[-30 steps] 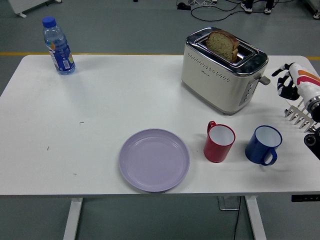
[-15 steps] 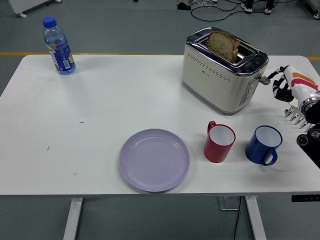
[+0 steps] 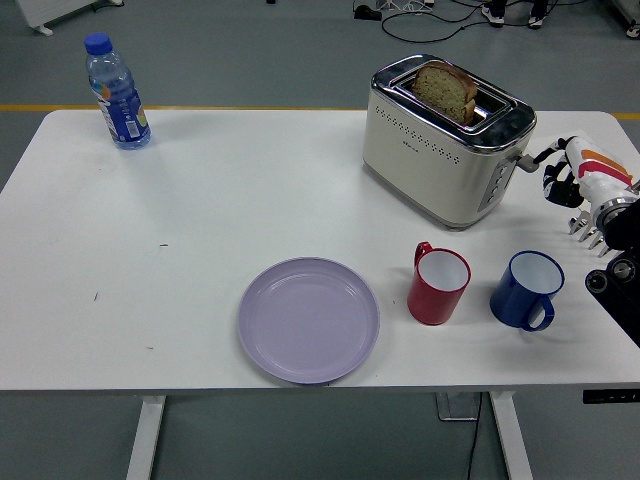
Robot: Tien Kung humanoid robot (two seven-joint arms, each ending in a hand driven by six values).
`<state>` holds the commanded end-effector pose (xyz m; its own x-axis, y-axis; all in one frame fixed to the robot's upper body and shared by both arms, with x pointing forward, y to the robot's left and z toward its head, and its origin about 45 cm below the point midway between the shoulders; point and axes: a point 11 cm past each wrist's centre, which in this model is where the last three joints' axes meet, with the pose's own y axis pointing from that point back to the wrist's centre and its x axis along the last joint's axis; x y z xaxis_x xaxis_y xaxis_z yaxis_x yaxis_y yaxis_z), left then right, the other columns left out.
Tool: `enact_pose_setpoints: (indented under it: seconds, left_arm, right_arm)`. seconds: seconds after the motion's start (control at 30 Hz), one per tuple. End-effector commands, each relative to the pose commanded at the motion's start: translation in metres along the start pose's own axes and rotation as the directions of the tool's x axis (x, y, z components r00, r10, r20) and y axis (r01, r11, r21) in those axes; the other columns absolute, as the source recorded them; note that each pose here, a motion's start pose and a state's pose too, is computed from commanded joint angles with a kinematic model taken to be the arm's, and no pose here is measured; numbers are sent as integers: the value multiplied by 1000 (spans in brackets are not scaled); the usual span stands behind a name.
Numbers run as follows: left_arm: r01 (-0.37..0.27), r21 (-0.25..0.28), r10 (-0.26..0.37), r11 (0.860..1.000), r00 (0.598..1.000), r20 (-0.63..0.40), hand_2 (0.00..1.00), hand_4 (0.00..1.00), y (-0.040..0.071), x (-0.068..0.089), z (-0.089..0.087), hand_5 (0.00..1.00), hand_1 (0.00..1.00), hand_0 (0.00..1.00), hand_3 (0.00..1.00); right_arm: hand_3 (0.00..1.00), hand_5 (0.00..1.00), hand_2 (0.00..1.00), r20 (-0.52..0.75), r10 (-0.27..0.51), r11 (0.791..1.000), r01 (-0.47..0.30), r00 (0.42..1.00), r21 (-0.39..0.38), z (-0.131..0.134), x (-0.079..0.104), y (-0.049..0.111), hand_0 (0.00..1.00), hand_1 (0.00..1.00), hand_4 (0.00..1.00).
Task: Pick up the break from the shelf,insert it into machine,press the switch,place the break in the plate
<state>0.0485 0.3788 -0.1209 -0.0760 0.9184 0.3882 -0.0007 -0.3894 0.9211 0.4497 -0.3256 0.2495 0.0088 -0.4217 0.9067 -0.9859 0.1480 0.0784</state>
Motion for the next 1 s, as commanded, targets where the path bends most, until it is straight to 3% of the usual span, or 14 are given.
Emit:
enact_pose_setpoints:
  seconds: [1.0]
  left_arm:
    - [2,-2,-2,1000,1000,0,465,269,0,0,1,807,475,627,510]
  right_arm:
    - [582,2,340,-10,-55,998,54,998,-31,0,-28,4,224,232,358]
